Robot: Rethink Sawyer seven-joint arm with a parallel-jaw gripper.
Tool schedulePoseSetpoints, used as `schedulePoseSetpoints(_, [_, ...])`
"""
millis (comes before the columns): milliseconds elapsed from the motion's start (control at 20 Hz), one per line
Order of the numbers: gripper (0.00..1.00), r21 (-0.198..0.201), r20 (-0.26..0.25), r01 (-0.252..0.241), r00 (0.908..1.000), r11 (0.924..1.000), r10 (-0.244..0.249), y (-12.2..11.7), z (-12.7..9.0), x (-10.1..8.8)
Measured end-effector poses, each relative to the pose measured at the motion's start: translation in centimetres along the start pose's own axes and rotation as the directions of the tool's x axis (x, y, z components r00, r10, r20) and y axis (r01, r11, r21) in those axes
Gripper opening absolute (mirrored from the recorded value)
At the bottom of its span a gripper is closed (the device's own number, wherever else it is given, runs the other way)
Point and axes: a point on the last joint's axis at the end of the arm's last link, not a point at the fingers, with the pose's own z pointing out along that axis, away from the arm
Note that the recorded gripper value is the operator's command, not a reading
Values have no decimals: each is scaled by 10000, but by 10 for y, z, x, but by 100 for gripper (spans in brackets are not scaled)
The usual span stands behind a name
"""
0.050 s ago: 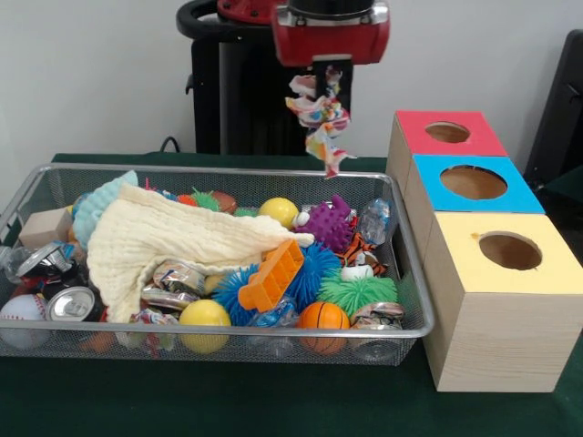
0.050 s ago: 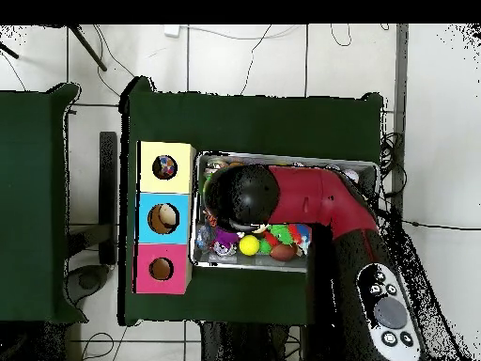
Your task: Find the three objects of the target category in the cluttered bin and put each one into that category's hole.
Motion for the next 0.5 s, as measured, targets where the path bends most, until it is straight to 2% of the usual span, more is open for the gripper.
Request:
schedulePoseSetpoints(250, [0,-19,191,350,9992,9994,-349,31,-12,-26])
schedulePoseSetpoints(500, [0,42,454,649,9969,9979,-650,59,-8,-47])
